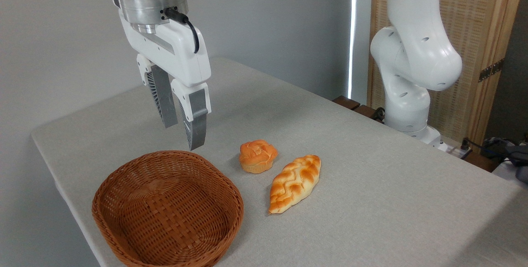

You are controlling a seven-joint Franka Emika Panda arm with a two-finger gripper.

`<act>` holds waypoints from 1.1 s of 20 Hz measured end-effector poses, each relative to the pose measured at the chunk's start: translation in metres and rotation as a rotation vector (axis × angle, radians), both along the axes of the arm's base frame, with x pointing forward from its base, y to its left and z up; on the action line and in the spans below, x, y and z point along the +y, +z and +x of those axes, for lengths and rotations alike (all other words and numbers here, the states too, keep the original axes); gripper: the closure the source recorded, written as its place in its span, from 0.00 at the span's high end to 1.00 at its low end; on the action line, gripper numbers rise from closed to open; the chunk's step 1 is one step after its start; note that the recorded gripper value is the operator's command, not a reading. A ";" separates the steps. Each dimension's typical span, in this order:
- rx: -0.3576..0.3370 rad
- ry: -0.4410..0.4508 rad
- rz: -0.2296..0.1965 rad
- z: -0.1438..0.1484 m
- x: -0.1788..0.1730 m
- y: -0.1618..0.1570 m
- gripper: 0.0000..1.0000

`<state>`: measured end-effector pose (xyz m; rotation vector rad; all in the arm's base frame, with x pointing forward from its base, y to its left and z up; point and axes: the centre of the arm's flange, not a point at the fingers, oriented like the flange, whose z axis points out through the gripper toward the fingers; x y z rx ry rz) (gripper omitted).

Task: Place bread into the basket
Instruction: 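Move the open gripper over the small round bun and lower it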

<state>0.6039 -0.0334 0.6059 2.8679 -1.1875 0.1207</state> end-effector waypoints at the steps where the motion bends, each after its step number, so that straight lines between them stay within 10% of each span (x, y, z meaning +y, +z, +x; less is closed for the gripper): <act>1: -0.011 -0.001 -0.003 -0.003 0.000 0.007 1.00; 22: 0.076 0.026 0.002 -0.009 0.017 -0.012 1.00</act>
